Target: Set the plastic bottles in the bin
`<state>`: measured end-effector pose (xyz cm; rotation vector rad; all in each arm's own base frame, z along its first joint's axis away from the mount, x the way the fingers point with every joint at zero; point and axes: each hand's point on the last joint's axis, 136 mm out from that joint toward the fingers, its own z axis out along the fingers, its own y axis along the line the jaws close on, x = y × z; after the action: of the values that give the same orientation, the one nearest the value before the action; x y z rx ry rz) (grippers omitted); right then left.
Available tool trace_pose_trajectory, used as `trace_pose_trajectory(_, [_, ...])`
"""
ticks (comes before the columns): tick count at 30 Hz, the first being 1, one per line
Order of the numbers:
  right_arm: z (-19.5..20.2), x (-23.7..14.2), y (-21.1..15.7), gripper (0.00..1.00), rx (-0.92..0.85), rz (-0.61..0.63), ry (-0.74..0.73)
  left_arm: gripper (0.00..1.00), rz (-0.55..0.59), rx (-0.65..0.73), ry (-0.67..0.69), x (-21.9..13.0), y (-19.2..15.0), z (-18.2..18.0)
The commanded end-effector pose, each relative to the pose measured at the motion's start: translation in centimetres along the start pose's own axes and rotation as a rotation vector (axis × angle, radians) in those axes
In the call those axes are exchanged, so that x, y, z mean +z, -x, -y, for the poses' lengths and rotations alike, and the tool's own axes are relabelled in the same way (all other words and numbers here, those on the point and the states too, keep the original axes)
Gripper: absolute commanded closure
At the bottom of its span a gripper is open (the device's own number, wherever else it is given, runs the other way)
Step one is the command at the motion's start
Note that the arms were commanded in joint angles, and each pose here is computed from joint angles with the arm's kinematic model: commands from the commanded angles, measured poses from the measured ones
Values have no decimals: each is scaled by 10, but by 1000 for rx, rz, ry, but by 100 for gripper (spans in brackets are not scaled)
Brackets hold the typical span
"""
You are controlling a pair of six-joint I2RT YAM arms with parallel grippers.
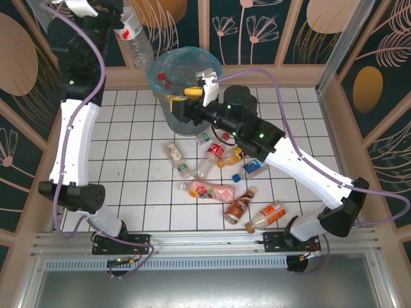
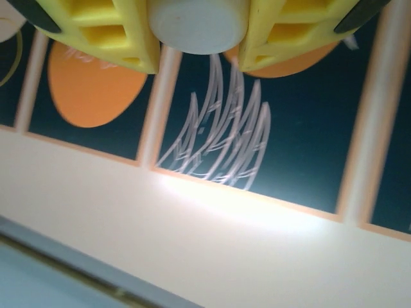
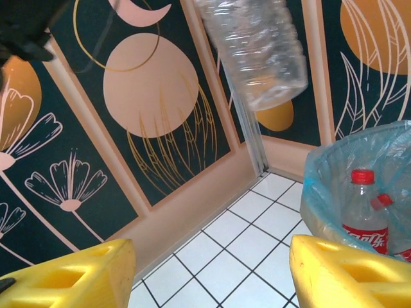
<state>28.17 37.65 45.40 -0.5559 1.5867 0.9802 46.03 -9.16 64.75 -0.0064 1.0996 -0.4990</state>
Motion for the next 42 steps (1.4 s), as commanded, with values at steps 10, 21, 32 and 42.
trace_pose_trajectory(10, [113, 43, 4, 35, 96, -166, -202, 100, -167, 9, -81, 45, -148, 29])
trace_pose_trajectory(21, [134, 60, -30, 34, 145, -257, -216, 100, -276, 50, -11, 25, -233, 3])
trace_pose_trajectory(32, [132, 42, -10, 32, 102, -183, -250, 51, -318, 20, -65, 12, -253, 9])
trace_pose_trajectory(42, [130, 34, -9, 32, 102, -160, -241, 46, -330, 14, -62, 7, -254, 9])
